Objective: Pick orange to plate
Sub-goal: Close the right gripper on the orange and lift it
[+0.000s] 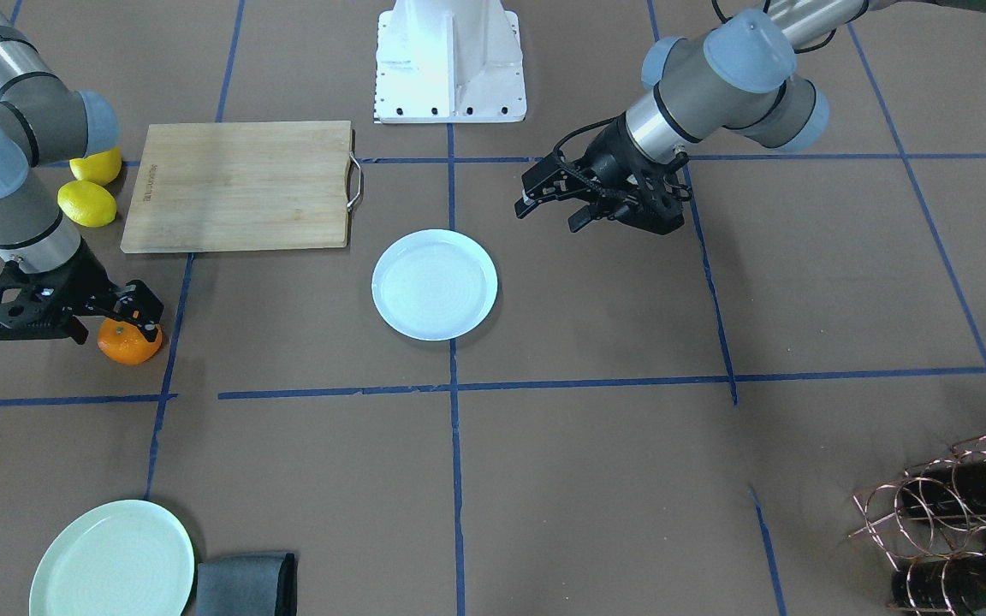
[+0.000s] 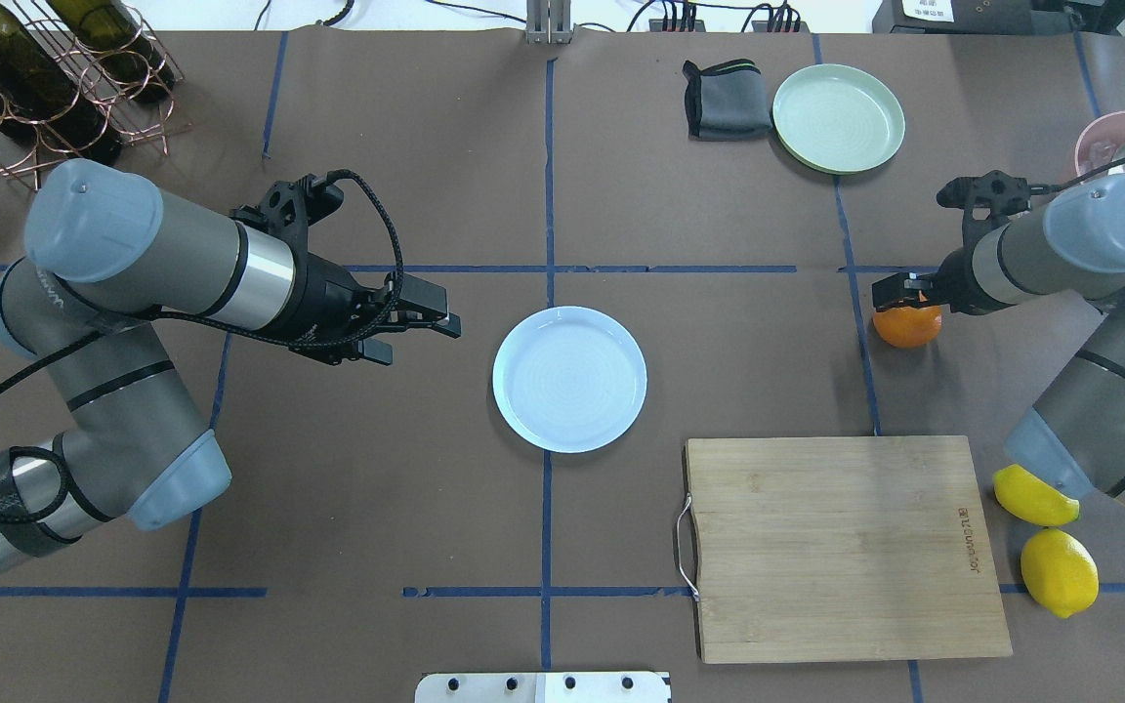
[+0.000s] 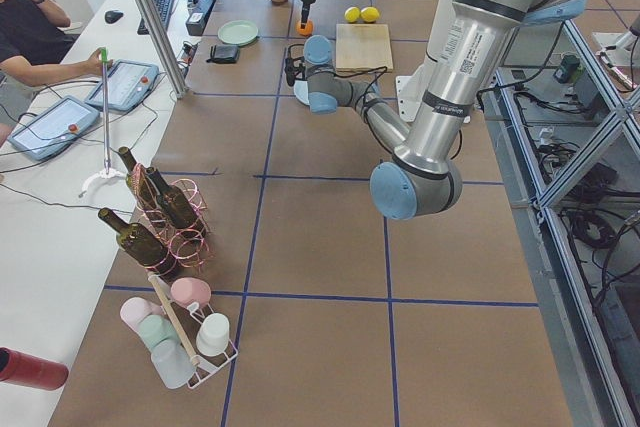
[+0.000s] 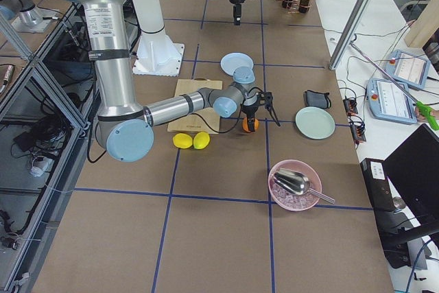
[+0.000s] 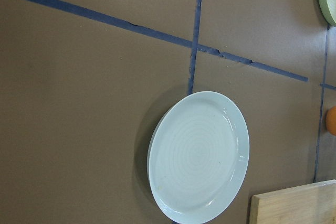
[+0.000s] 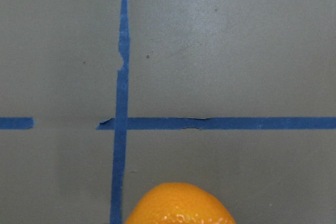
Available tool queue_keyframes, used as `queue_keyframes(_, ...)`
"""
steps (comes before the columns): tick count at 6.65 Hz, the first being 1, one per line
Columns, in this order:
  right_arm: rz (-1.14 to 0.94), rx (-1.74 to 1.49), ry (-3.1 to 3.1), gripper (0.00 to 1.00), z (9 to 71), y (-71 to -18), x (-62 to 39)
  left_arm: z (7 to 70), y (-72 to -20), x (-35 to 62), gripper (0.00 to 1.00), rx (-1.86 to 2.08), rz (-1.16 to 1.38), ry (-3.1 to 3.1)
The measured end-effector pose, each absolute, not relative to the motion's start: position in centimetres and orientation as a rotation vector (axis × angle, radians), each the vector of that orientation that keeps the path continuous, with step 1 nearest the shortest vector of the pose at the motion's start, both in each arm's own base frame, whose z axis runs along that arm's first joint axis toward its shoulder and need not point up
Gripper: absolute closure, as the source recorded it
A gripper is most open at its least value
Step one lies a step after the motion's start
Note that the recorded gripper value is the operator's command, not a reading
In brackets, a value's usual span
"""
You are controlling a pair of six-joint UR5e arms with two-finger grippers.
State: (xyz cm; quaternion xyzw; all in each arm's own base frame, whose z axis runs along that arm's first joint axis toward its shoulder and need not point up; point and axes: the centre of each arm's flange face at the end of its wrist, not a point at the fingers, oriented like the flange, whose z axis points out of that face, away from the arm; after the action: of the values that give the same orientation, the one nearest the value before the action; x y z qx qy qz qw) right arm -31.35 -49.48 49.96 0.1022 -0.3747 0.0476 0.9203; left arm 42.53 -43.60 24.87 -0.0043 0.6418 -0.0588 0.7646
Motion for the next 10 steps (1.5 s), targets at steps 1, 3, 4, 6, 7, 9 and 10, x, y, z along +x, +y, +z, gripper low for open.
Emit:
queue_keyframes(1,0.094,0.209,-0.770,0.00,49.9,-49.5,-31.7,24.8,-43.6,42.5,0.00,-0.009,-0.128,1.395)
queue_keyframes(3,0.094,0.204,-0.765,0.00,50.5,-49.5,-31.9,24.8,-43.6,42.4,0.00,-0.008,-0.130,1.396)
queue_keyframes(4,0.091,0.201,-0.765,0.00,50.6,-49.4,-32.2,24.8,-43.7,42.4,0.00,-0.007,-0.131,1.397)
queue_keyframes(6,0.085,0.198,-0.766,0.36,50.6,-49.3,-32.6,24.6,-43.6,42.3,0.00,-0.011,-0.136,1.401)
queue_keyframes(7,0.084,0.197,-0.766,0.83,50.6,-49.3,-32.7,24.4,-43.5,42.2,0.00,-0.014,-0.141,1.403)
queue_keyframes(9,0.085,0.202,-0.787,1.00,49.3,-49.1,-32.5,23.9,-43.3,41.9,0.00,-0.012,-0.140,1.414)
queue_keyframes(10,0.082,0.211,-0.801,1.00,48.3,-48.9,-32.4,23.3,-43.1,41.5,0.00,-0.006,-0.136,1.425)
